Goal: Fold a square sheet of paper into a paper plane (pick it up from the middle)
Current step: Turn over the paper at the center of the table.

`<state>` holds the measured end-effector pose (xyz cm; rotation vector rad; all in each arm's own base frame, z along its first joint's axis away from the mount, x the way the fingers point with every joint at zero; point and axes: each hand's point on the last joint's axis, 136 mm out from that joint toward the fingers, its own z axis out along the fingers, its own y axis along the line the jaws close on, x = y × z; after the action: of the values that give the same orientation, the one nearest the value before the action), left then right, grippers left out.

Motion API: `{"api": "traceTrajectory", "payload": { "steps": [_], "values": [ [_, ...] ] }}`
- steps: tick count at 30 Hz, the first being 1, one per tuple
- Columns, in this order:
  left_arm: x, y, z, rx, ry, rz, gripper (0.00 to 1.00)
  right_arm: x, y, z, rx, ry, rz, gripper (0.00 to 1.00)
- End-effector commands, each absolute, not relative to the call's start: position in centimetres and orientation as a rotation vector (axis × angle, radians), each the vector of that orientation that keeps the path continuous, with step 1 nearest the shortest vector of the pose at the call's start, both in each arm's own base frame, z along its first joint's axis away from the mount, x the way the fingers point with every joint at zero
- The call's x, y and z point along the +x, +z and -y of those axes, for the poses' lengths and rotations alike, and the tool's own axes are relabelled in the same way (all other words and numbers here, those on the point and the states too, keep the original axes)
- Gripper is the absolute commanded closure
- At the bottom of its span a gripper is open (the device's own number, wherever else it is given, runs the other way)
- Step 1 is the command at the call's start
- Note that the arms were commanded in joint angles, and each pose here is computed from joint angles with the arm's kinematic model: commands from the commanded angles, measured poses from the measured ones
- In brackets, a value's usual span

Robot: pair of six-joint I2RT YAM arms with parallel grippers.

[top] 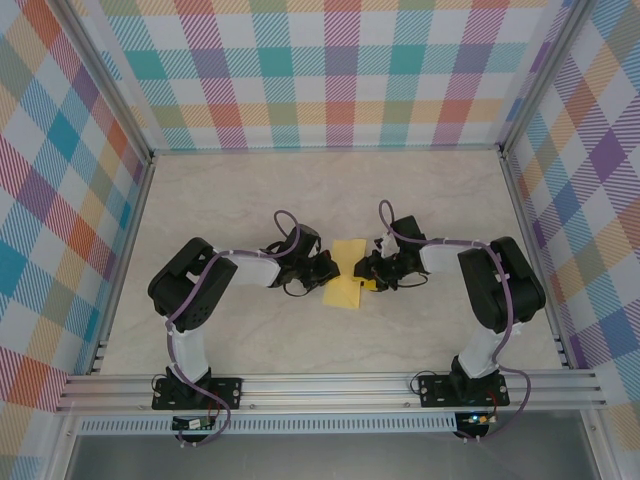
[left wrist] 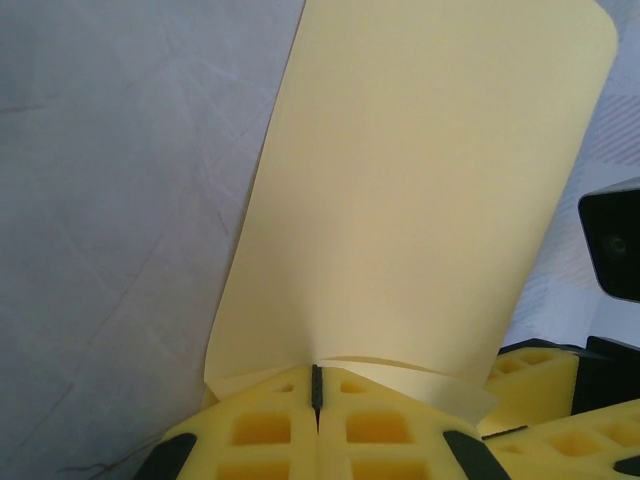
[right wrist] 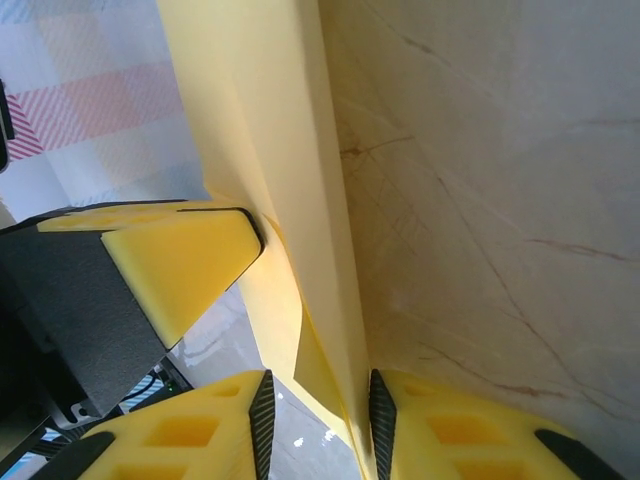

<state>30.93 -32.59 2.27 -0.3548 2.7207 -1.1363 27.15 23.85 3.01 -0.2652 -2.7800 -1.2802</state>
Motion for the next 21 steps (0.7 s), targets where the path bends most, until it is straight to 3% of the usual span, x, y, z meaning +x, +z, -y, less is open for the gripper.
{"api": "traceTrajectory", "payload": {
  "steps": [1, 9, 21],
  "values": [
    [30.6, 3.4, 32.3, -0.357, -1.117, -2.727, 0.95, 27.5, 3.1, -24.4, -0.181, -1.307, 2.793, 0.68],
    [30.9, 5.8, 30.9, -0.379, -1.058, -2.663, 0.9, 27.9, 3.7, -24.6, -0.134, -1.337, 2.804, 0.79],
    [30.8, 9.0, 24.8, -0.488, -0.816, -2.543, 0.83, 28.5, 6.2, -24.4, -0.043, -1.294, 2.87, 0.93]
  ]
}}
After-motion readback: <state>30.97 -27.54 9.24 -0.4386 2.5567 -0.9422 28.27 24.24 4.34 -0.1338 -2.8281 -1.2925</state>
